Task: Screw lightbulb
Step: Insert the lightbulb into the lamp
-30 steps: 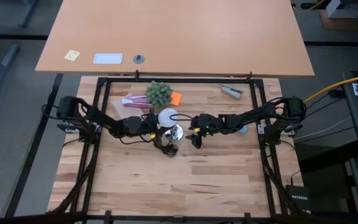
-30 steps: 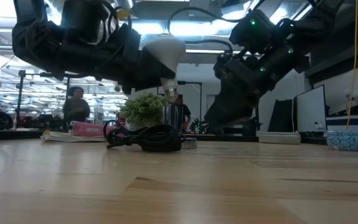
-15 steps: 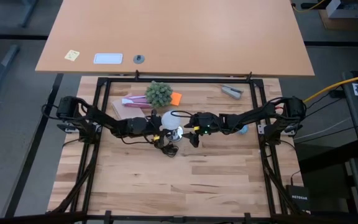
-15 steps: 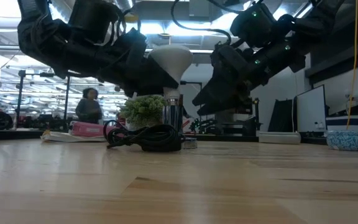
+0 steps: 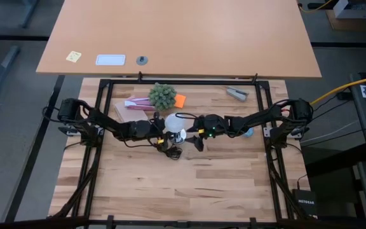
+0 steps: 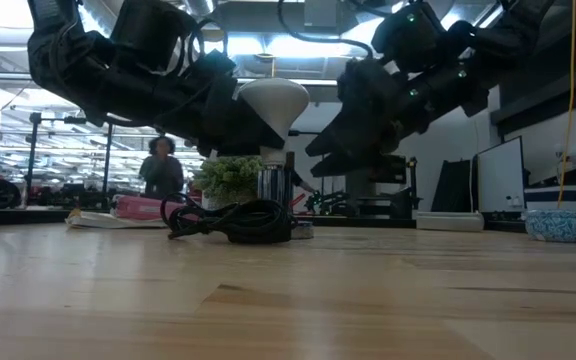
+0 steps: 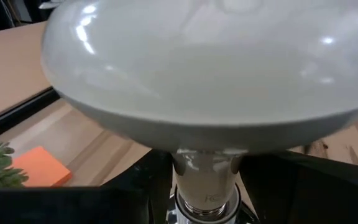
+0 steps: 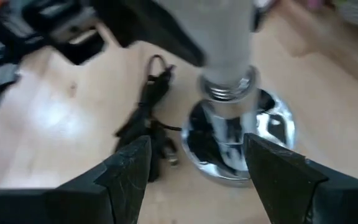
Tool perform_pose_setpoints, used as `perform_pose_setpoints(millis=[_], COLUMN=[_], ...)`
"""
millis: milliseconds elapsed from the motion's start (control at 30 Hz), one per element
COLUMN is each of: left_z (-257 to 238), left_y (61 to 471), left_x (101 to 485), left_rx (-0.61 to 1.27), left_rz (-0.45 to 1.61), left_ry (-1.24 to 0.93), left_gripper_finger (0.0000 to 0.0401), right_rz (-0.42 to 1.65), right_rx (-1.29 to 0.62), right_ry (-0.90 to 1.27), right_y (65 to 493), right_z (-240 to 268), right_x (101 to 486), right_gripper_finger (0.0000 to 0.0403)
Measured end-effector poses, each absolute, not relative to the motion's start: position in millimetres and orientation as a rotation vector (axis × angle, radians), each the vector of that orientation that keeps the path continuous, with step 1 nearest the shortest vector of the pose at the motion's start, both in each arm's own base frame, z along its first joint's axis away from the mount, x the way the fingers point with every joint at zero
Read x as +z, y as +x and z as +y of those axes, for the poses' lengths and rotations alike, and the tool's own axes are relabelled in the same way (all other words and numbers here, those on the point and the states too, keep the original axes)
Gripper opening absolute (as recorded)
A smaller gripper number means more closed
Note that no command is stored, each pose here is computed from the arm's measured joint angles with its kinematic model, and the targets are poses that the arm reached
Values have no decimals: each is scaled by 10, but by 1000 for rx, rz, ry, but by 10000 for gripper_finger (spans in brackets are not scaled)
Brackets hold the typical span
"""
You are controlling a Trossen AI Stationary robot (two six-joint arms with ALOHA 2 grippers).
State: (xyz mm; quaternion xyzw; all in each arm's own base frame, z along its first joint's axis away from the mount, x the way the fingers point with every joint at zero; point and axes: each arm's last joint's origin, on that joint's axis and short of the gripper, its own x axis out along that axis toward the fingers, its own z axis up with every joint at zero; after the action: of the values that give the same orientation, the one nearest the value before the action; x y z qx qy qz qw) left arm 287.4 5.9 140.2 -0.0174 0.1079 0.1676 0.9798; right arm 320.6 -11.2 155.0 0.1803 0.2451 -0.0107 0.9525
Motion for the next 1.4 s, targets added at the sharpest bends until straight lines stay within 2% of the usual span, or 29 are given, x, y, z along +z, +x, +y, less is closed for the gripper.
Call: perform_pose_setpoints(millis=[300,700,867,1167,1400], left_z=[56,54,53,53,53], left_y=[2873,2887,2887,2888,2888], left_x=[1357,1330,1332,1332,1334], left_rx=[345,343,340,339,339], left_rz=[249,229,225,224,222], left_ry=[-69,-67,-55,-56,-59], left_gripper_finger=[150,150,150,150,150], right_rz=[496,470,465,489,475], right_rx=[22,-109,-134,-140,-154], right_ry=[323,253,332,409,400], right_y=[3206,3184,3186,3265,3464], right_z=[219,401,397,584,697], right_x=[1559,1558,1553,1232,1123], right_gripper_finger=[259,259,259,259,259])
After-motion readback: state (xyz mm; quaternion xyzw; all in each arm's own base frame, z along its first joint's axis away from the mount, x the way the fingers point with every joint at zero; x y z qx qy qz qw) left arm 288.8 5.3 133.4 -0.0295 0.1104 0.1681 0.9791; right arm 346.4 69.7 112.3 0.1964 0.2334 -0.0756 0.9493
